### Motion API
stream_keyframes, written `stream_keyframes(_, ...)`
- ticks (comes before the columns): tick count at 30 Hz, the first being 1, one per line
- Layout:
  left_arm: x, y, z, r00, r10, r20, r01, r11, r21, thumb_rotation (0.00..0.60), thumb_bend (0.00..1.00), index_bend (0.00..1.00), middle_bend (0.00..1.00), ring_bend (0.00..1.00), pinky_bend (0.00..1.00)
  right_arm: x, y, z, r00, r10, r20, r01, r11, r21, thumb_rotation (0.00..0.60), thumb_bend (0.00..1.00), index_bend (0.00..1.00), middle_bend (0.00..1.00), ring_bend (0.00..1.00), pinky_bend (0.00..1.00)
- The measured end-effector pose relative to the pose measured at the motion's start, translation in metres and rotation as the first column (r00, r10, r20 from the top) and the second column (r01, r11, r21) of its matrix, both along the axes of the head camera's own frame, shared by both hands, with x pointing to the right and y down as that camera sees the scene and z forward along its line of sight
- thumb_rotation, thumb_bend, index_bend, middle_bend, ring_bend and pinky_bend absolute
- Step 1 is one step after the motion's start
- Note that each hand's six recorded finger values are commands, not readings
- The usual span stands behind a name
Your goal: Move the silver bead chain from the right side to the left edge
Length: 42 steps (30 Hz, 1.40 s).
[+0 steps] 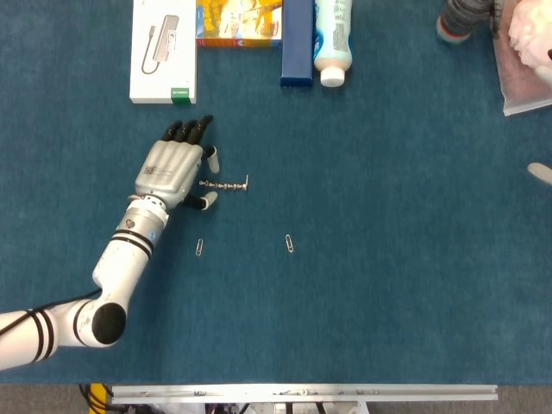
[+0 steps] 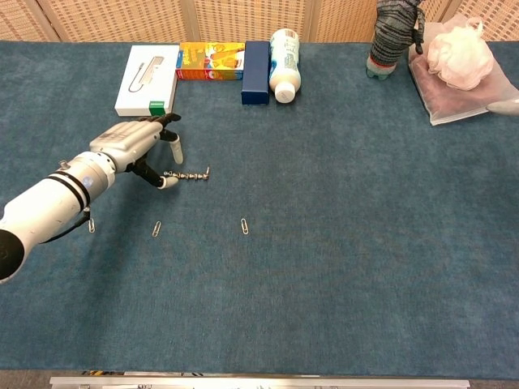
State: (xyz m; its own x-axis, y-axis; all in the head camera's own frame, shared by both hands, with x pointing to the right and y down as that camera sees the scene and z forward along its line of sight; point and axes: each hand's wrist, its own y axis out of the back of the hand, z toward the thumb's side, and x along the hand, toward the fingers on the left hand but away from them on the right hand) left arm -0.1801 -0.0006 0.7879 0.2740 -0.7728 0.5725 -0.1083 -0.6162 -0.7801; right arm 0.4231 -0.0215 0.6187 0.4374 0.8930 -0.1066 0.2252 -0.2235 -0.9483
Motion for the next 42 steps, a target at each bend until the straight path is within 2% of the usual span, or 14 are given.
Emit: stream_keyframes(42,0.009,-0.002,0.013,1.000,-0.009,-0.003,0.009,1.000,-0.018,0.600,0.28,0.51,0.00,0.00,0.02,0.001,0.002,0.003,1.000,0.006,0.003,-0.006,1.000,-0.011,0.600,0.00,0.07,0.02,0.00,0.09)
